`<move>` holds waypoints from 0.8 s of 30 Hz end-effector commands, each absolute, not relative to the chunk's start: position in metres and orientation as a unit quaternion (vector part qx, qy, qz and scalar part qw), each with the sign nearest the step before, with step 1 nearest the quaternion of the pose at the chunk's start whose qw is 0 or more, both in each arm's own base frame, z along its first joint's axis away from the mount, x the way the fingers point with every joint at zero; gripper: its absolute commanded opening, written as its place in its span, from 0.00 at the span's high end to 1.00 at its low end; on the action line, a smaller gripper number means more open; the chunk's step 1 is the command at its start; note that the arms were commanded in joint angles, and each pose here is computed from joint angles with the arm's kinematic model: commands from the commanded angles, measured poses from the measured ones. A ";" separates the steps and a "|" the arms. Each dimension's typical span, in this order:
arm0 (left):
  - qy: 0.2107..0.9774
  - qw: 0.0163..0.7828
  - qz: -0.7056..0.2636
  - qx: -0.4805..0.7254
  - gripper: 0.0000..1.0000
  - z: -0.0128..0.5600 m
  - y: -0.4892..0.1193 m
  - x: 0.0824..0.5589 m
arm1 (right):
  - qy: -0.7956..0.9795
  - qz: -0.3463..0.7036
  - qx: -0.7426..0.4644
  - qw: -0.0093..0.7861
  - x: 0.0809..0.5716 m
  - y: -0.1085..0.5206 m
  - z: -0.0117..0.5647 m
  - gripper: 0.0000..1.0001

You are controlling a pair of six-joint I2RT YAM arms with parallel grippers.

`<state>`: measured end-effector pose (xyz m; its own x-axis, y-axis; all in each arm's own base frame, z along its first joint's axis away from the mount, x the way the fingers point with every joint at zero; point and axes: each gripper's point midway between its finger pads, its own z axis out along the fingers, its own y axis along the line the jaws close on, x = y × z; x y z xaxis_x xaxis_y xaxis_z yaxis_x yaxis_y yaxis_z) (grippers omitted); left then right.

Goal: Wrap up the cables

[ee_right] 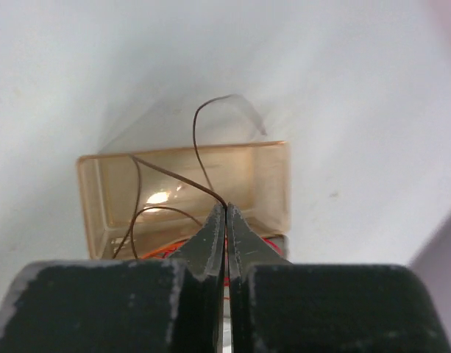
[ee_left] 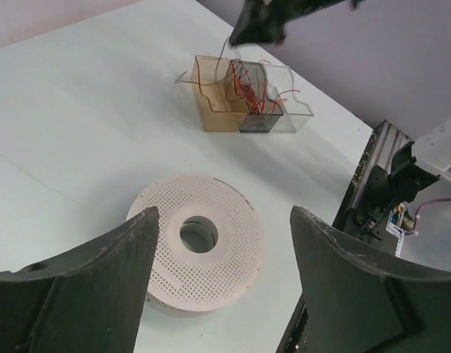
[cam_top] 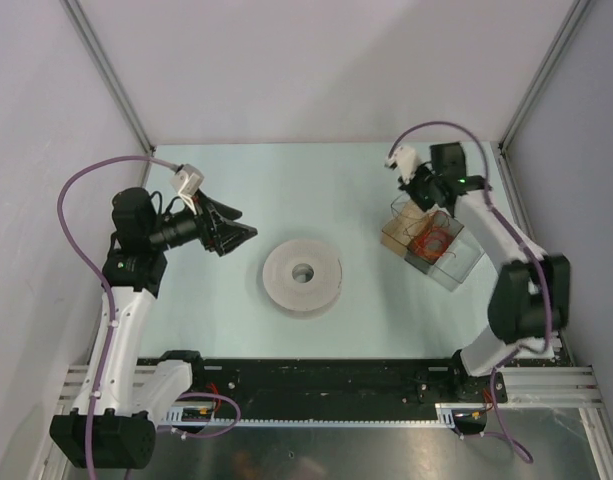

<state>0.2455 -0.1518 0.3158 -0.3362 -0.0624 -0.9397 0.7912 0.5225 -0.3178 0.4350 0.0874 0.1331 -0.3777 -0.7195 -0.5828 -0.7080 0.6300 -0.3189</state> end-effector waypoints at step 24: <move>0.608 0.570 -0.390 0.391 0.01 0.377 -0.186 0.245 | 0.470 0.288 -0.380 0.743 0.255 0.242 0.561 1.00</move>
<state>0.2531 -0.1766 0.3629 -0.1065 0.0386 -0.9936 0.8866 0.4560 -0.0774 0.2851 0.2225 0.5375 0.3762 -0.0420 -0.9256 -0.6973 0.6450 -0.3127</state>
